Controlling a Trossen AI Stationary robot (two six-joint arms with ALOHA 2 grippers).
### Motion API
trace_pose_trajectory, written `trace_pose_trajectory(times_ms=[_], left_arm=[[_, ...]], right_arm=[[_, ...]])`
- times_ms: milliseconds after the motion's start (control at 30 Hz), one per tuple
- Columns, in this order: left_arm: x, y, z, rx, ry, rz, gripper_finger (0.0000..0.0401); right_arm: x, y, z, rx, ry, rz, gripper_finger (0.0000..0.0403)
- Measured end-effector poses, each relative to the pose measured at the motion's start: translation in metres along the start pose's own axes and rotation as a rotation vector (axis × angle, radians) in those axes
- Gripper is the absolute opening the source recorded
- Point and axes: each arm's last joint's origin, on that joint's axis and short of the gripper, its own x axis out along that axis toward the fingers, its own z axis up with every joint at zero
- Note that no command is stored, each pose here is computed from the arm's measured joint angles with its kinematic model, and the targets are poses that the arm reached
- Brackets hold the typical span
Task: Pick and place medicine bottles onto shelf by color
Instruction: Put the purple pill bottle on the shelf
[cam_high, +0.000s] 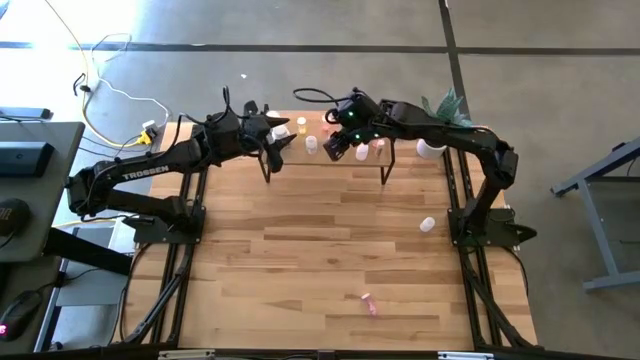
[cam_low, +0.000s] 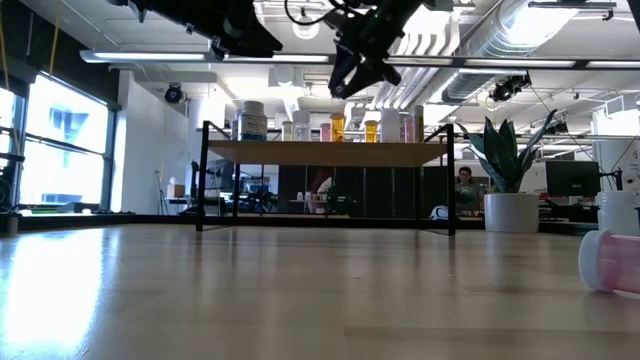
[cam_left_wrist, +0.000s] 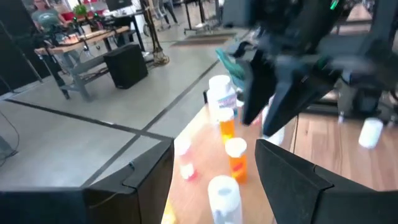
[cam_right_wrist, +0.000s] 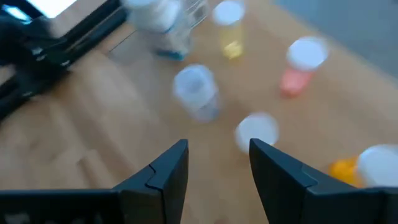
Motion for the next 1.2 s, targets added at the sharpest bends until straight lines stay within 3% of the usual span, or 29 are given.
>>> trace_pose_trajectory(times_ms=[333, 533, 767, 1200], left_arm=[[-0.022, 0.002, -0.003, 0.083, 0.095, -0.02, 0.0214], [-0.035, 0.002, -0.004, 0.084, 0.13, -0.029, 0.0214], [-0.04, 0.003, -0.002, -0.009, 0.125, -0.024, 0.0214], [-0.04, 0.001, -0.002, -0.281, 0.13, -0.053, 0.0214]], right_arm=[[-0.015, 0.035, -0.025, 0.055, 0.15, 0.11, 0.0161], [-0.021, 0.064, -0.048, -0.019, 0.251, 0.157, 0.0161], [-0.03, 0.089, -0.073, -0.097, 0.353, 0.174, 0.0161], [-0.052, 0.122, -0.117, -0.115, 0.594, 0.197, 0.0161]])
